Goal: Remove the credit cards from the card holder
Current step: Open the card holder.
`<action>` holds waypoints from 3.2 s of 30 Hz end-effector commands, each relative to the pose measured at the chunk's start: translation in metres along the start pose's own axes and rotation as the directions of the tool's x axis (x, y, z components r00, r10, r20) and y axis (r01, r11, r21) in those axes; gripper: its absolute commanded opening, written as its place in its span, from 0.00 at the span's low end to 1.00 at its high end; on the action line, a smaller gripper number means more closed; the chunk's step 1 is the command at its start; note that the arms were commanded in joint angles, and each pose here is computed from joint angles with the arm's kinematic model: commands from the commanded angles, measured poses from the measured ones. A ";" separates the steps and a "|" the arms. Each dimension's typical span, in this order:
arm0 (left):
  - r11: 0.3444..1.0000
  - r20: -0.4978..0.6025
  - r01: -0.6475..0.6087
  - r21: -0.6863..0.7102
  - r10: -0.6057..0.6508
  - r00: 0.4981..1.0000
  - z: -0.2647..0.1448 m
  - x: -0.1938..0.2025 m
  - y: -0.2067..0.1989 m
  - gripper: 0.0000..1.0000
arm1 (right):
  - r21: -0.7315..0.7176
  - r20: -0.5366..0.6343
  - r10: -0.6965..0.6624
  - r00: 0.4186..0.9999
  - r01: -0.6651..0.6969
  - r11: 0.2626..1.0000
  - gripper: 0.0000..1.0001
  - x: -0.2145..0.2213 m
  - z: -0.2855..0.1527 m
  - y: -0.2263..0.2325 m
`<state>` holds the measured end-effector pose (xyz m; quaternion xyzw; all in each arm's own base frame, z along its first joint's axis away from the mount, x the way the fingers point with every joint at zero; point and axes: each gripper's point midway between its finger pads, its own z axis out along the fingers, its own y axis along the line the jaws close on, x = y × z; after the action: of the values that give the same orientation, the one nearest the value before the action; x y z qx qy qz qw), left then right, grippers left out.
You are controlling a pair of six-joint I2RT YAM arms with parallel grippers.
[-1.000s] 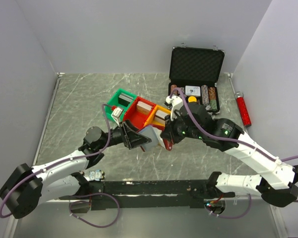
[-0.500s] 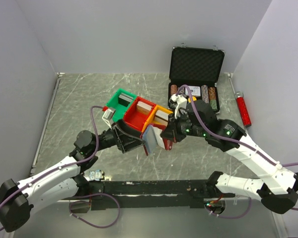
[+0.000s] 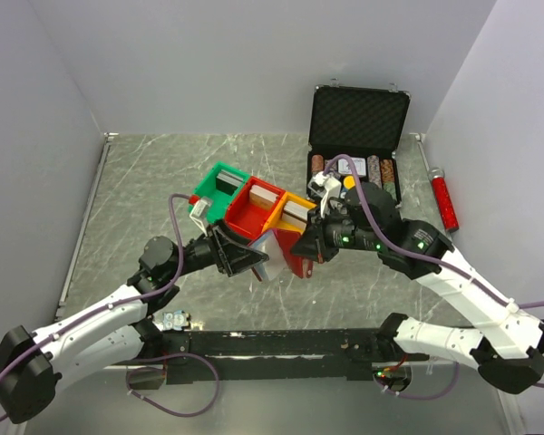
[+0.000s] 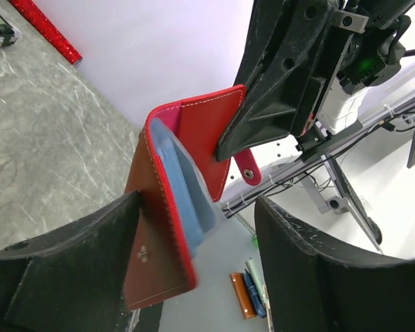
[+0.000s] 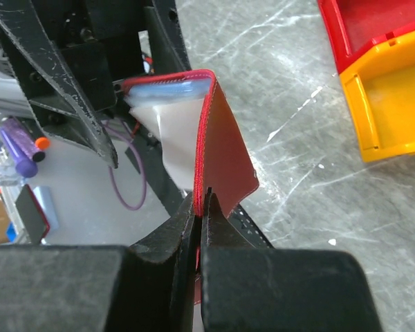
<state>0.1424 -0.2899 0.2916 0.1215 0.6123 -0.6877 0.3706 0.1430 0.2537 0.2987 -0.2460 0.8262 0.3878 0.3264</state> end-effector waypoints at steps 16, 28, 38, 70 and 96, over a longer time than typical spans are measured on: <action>0.998 0.030 -0.051 0.043 0.050 0.998 -0.007 -0.010 -0.023 0.69 | -0.098 0.063 0.064 0.996 -0.058 0.993 0.00 -0.010 0.001 -0.001; 0.997 0.012 -0.051 0.058 0.050 0.999 -0.005 -0.006 -0.023 0.37 | -0.108 0.069 0.065 0.996 -0.057 0.993 0.00 -0.011 -0.002 0.000; 0.996 0.006 -0.065 0.056 0.065 0.998 -0.005 -0.009 -0.028 0.01 | -0.152 0.061 0.079 0.995 -0.069 0.986 0.00 -0.009 0.000 0.001; 0.929 -0.154 -0.073 -0.363 0.018 0.988 0.021 -0.062 -0.039 0.01 | -0.424 0.161 0.130 0.978 -0.050 0.904 0.81 -0.030 -0.012 0.014; 0.951 -0.138 -0.063 -0.303 0.022 0.990 0.021 -0.056 -0.044 0.01 | -0.298 0.166 0.119 0.979 -0.065 0.952 0.31 -0.035 -0.008 -0.004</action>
<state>0.1636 -0.2891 0.3434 0.1136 0.7614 -0.5394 0.3411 0.1662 0.2546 0.2999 -0.2012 0.7548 0.5444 0.3056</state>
